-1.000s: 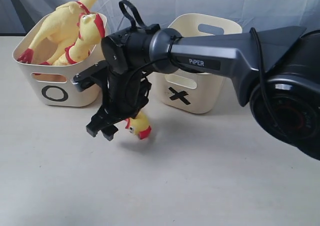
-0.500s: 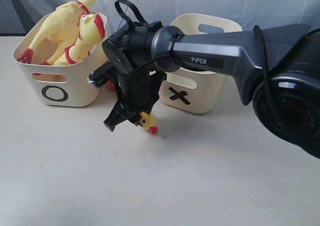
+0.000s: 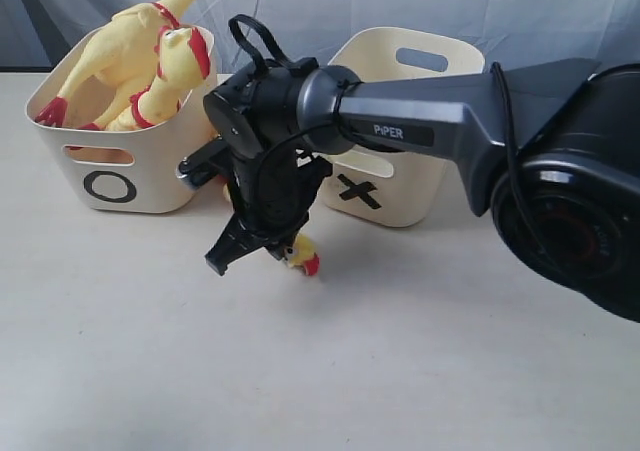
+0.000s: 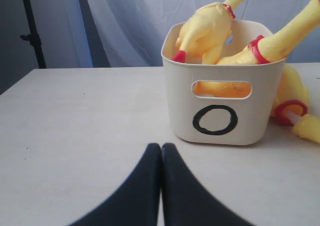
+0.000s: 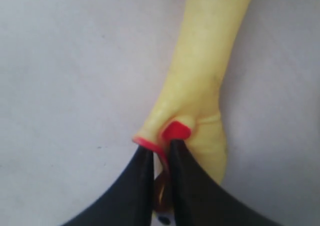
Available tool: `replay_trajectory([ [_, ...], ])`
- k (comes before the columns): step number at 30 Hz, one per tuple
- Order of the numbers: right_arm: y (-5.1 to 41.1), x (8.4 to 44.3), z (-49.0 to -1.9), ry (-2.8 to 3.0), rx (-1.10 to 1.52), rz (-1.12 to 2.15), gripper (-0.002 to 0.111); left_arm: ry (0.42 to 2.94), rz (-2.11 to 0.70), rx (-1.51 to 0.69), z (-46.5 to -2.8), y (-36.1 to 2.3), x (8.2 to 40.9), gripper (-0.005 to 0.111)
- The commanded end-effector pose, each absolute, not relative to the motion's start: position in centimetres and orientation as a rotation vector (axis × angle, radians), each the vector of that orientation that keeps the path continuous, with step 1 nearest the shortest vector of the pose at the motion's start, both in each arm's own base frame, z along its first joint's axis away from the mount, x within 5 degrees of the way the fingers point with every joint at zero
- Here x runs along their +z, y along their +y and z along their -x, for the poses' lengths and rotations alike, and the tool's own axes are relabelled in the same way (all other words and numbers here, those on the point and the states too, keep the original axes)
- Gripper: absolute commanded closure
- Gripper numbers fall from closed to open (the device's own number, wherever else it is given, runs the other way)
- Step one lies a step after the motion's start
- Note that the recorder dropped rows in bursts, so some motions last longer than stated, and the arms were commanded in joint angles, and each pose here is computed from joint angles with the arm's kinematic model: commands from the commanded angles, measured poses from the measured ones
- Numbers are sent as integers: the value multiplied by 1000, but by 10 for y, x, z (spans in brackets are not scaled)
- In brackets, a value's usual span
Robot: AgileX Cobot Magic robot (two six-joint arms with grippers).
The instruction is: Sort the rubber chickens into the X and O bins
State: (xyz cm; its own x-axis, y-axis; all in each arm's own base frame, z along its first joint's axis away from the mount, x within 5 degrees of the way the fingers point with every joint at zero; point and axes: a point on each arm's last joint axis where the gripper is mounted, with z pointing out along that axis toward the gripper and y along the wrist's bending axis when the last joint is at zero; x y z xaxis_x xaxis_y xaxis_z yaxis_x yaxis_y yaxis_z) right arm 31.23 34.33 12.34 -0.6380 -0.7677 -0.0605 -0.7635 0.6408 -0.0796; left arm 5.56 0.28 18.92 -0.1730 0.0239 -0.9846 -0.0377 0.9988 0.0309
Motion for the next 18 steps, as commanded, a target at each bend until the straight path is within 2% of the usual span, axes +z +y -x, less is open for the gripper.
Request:
replay_trajectory([
  [1, 316, 110, -288, 2988, -170, 1373, 109, 1722, 13, 46, -55, 2, 192, 107],
  [12, 279, 183, -254, 2897, -110, 1420, 109, 1722, 13, 46, -55, 2, 192, 107],
  [18, 262, 246, -225, 2775, 149, 1444, 109, 1722, 13, 46, -55, 2, 192, 107],
])
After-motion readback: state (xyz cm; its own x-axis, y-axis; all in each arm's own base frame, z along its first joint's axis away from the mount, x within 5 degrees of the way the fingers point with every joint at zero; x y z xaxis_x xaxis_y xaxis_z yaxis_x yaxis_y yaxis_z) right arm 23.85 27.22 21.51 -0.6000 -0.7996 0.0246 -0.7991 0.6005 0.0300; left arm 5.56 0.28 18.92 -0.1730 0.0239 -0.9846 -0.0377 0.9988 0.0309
